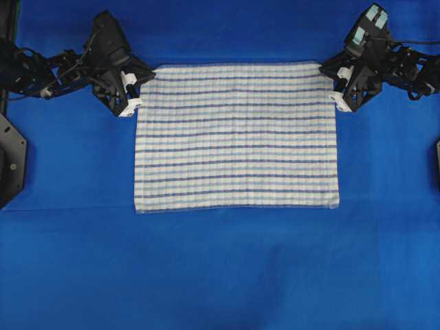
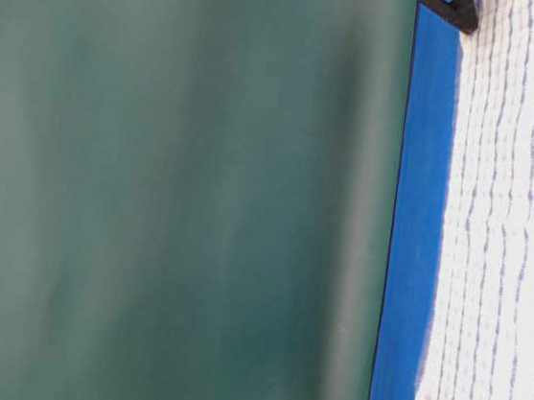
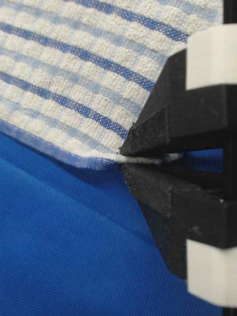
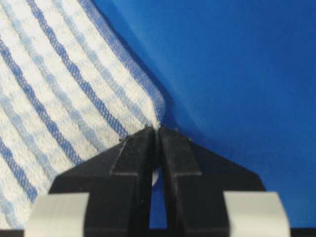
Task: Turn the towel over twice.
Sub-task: 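Lift the towel by its corners and pull it up and back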
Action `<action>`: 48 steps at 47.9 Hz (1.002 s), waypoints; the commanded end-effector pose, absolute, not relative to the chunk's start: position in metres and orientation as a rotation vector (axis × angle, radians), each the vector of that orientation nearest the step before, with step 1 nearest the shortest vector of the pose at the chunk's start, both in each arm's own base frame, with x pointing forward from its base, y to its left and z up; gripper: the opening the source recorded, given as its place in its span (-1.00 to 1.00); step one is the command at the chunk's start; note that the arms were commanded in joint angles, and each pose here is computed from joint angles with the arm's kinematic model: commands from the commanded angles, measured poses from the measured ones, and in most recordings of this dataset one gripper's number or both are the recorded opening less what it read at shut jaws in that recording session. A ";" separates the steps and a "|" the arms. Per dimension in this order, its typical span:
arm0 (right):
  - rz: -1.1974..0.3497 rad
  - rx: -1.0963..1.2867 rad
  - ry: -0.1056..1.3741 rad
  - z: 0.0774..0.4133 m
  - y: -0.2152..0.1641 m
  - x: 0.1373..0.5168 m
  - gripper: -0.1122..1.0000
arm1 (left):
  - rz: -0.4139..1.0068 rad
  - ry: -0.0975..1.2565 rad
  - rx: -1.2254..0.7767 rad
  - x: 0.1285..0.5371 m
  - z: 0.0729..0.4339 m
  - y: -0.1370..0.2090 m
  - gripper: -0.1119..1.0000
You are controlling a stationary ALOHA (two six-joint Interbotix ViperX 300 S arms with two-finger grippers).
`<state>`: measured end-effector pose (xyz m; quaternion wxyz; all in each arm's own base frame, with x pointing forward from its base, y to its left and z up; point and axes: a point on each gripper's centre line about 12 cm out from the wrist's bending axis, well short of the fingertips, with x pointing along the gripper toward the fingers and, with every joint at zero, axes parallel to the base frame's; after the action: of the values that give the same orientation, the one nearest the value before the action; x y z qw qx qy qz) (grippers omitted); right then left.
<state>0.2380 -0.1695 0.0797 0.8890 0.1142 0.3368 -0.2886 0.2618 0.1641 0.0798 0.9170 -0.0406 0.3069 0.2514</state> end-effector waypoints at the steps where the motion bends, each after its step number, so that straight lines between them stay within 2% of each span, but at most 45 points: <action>1: -0.621 0.231 0.642 0.095 -0.175 0.239 -0.70 | 0.534 0.575 -0.063 0.267 0.101 0.172 -0.74; 16: -0.682 0.194 0.571 0.145 -0.196 0.229 -0.70 | 0.599 0.479 -0.005 0.257 0.161 0.191 -0.74; 29: -0.738 0.104 0.480 0.202 -0.218 0.222 -0.70 | 0.642 0.327 0.110 0.252 0.223 0.201 -0.74; 48: -0.764 -0.019 0.419 0.277 -0.236 0.226 -0.70 | 0.711 0.198 0.155 0.248 0.270 0.219 -0.74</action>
<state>0.2249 -0.2319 0.2530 0.9047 0.0018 0.2233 -0.3630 0.2469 0.2152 0.2509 0.9298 0.0664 0.1251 0.3397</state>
